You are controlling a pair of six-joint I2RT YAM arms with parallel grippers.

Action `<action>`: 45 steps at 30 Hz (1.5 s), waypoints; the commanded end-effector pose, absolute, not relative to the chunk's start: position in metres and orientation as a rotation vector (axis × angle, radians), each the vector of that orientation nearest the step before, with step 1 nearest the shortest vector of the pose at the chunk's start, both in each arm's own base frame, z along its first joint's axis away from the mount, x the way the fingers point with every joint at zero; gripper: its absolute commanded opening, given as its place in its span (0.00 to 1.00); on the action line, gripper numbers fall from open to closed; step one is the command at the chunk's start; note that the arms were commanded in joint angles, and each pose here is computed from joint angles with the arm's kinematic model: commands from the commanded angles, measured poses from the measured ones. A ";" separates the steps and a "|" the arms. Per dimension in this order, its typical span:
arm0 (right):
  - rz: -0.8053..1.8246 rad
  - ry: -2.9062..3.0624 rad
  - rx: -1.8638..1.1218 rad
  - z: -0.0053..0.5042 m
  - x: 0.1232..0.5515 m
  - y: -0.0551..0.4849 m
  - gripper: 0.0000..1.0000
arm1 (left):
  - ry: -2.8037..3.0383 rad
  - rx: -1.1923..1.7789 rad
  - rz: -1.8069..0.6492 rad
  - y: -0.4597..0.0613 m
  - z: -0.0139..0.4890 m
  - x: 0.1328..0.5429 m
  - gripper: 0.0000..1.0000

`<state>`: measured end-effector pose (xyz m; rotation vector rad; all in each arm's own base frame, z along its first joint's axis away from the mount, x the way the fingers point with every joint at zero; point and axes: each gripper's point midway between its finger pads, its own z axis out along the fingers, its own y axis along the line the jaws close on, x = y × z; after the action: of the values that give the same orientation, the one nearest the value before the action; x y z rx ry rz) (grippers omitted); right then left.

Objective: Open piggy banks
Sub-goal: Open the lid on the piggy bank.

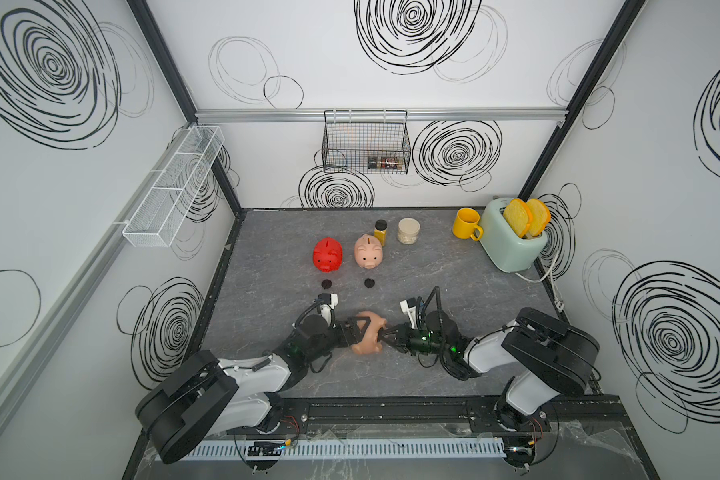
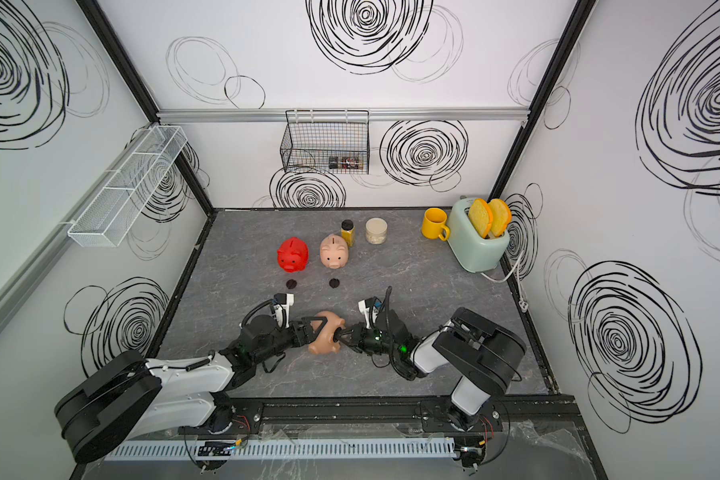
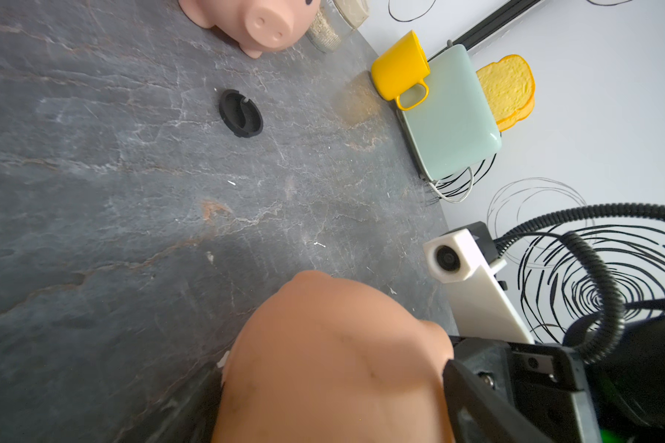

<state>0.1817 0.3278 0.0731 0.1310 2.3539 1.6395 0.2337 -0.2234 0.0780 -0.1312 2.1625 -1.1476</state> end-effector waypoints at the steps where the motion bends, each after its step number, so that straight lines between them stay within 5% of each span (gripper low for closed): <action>1: 1.573 2.307 0.084 0.078 0.191 0.333 0.00 | 2.352 -0.081 -1.125 -0.223 0.038 0.202 0.92; 16: 1.546 2.231 -0.100 0.078 0.182 0.339 0.00 | 2.369 -0.081 -1.120 -0.224 0.033 0.203 0.92; 45: 0.932 2.062 -0.535 0.060 0.204 0.330 0.00 | 2.403 -0.052 -1.090 -0.224 0.032 0.208 0.92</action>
<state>0.1949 0.3364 0.0712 -0.4876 2.0553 1.0883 0.2514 -0.2176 0.0786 -0.1554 2.1420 -1.0737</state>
